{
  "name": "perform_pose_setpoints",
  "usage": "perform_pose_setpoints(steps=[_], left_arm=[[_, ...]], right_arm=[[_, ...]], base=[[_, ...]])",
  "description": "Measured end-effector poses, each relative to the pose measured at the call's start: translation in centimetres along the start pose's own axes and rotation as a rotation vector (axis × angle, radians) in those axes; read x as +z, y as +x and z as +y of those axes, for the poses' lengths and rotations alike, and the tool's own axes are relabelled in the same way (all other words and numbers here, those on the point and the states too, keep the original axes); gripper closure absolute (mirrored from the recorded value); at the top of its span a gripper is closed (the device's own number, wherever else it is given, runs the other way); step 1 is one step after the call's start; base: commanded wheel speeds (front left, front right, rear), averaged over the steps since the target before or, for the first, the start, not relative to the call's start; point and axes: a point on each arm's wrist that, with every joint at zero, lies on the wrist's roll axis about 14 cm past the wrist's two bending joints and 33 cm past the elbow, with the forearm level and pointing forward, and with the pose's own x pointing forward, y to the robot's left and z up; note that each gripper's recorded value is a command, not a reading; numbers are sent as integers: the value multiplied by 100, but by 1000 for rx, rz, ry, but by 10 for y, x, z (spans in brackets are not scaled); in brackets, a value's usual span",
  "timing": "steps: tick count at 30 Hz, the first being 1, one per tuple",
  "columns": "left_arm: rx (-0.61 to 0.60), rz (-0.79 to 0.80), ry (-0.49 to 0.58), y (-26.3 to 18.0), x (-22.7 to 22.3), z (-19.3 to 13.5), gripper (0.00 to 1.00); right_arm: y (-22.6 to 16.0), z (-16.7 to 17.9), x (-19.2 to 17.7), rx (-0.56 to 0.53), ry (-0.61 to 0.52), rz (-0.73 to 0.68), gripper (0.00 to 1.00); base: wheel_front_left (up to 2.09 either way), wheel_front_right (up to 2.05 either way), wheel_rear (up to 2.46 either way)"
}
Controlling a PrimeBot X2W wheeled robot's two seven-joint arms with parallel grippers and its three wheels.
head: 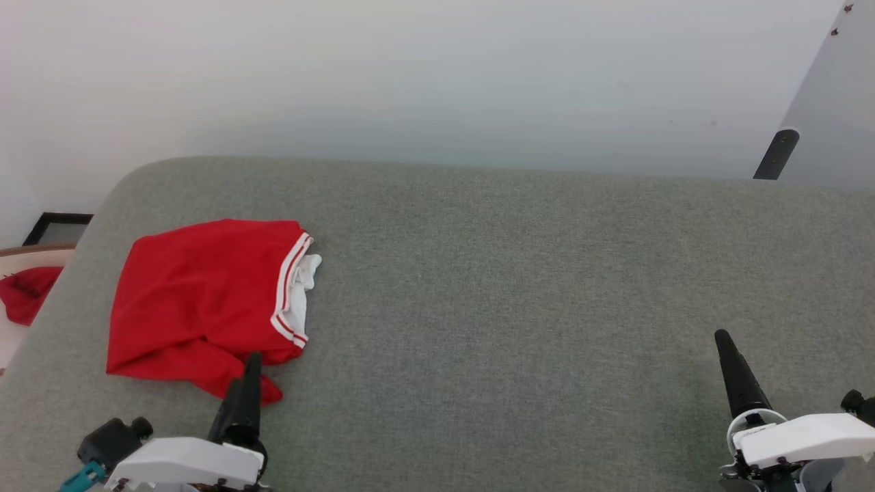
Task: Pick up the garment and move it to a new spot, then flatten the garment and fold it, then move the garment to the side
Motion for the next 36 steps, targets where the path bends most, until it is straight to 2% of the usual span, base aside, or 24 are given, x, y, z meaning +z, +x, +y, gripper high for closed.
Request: perform_pose_setpoints(steps=[15,26,36], left_arm=[[-7,-13,268,-1,1,0,0],[-31,-10,449,-1,-2,-3,0],[-43,-62,534,-2,10,-7,0]], right_arm=[[-1,5,0,23,-337,-8,0],[-3,9,0,44,-500,-21,0],[-4,8,0,49,-618,-25,0]], base=[[0,0,0],[0,0,0],[0,0,0]])
